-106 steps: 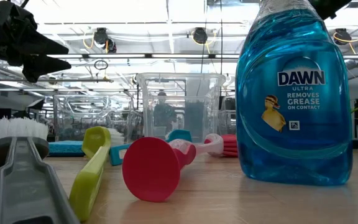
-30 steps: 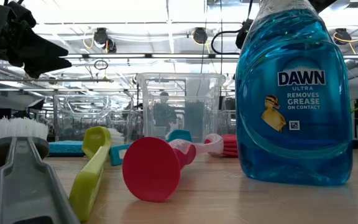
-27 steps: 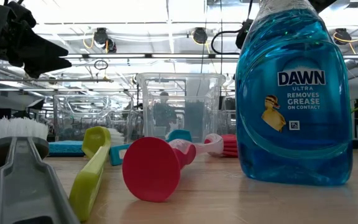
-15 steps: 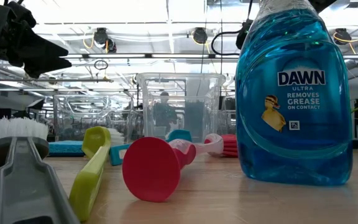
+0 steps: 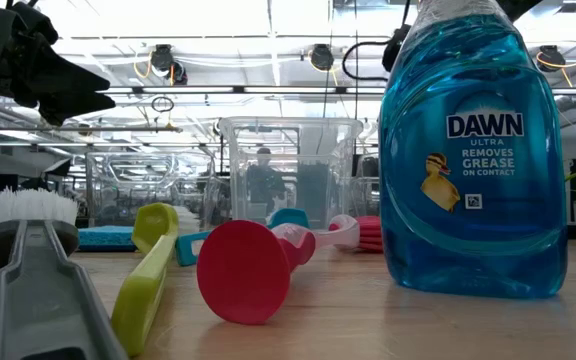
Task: Pick & Place Kitchen Sink Supplies
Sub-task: Put the blue dishwashing liquid bottle into the right transparent bin
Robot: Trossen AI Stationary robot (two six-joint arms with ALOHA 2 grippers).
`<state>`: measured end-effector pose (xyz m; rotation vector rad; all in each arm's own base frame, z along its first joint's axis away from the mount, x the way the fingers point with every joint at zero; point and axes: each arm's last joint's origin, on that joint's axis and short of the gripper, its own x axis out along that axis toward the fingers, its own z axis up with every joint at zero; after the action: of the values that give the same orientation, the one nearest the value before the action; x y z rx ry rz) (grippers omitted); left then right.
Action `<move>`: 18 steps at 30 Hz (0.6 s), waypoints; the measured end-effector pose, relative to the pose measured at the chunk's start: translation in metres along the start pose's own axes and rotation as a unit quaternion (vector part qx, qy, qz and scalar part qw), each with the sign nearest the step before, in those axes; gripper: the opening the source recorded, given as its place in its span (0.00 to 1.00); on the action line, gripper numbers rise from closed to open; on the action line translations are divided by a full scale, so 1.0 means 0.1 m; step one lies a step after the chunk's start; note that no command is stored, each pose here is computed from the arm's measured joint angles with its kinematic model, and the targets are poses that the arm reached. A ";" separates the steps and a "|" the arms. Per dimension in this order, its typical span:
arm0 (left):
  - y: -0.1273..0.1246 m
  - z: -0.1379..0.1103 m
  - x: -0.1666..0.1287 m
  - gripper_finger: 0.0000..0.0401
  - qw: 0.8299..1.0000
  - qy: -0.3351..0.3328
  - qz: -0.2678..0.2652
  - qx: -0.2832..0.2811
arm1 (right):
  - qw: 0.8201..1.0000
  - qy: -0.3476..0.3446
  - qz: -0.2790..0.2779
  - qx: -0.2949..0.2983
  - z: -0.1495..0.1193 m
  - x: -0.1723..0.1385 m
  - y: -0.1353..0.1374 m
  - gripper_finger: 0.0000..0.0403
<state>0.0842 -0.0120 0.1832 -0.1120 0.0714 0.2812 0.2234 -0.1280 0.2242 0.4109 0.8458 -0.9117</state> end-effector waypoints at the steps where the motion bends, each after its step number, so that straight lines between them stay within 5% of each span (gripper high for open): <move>1: 0.00 0.00 0.00 0.63 1.000 0.000 0.000 0.000 | 1.000 -0.002 0.001 0.001 0.00 -0.02 -0.01 0.65; 18: 0.00 0.00 0.00 0.63 1.000 0.000 0.000 0.001 | 0.991 -0.115 0.057 0.041 0.08 -0.67 -0.20 0.73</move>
<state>0.0842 -0.0120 0.1833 -0.1104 0.0712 0.2811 0.1883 -0.1096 0.2824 0.4112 0.5697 -0.8704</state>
